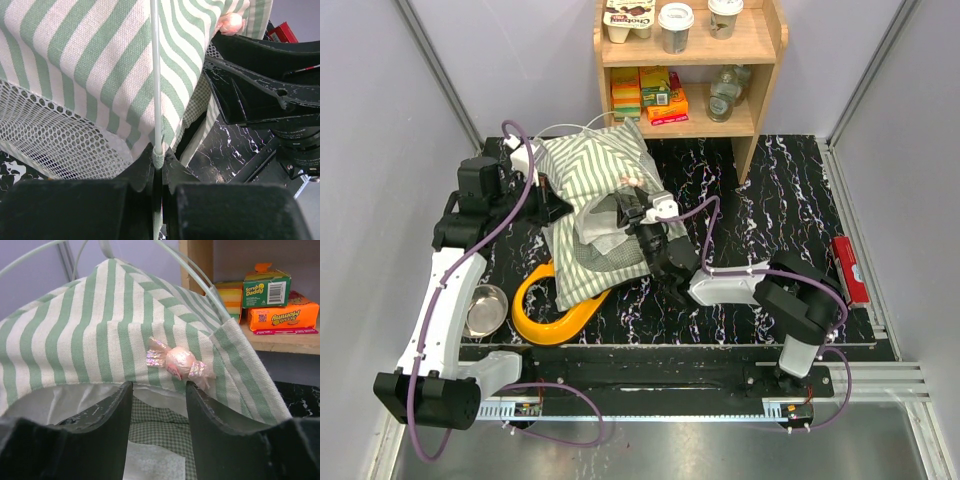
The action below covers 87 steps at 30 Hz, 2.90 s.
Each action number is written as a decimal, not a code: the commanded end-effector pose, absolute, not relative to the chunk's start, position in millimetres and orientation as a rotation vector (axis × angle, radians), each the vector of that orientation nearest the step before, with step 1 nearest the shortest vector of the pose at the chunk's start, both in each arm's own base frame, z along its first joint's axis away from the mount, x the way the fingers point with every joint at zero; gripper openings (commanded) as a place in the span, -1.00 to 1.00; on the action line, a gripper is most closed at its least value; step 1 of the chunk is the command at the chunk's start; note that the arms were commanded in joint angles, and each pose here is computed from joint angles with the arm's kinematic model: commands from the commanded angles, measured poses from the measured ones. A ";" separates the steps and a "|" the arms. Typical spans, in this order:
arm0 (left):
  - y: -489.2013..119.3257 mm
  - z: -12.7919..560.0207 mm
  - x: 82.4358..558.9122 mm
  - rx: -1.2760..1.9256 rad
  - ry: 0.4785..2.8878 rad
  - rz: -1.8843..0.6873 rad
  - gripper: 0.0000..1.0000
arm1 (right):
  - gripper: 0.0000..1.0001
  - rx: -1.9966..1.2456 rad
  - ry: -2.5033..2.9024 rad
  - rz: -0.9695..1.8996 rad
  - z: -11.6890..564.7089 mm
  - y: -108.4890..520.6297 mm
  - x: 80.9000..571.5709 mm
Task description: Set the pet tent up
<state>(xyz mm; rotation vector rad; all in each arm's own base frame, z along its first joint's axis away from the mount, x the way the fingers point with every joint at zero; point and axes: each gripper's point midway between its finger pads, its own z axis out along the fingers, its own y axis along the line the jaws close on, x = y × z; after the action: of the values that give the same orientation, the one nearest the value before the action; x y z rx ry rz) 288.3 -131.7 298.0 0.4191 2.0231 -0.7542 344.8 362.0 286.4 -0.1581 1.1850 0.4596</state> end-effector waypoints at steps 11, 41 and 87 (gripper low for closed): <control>-139.8 335.4 292.6 0.460 1.870 -0.751 -1.00 | 0.22 -0.009 1.160 0.431 294.8 362.5 298.6; -148.8 336.8 282.4 0.505 1.858 -0.804 -1.00 | 0.37 0.230 1.114 0.336 304.9 353.8 407.4; -138.5 315.4 300.7 0.486 1.891 -0.701 -1.00 | -0.94 -1.201 1.703 1.340 312.6 388.0 185.8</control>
<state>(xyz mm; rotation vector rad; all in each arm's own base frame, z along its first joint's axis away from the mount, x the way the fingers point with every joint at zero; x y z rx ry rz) 286.8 -138.5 297.3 0.4665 1.9960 -0.7481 242.8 407.1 263.1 -1.0136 1.8156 1.1688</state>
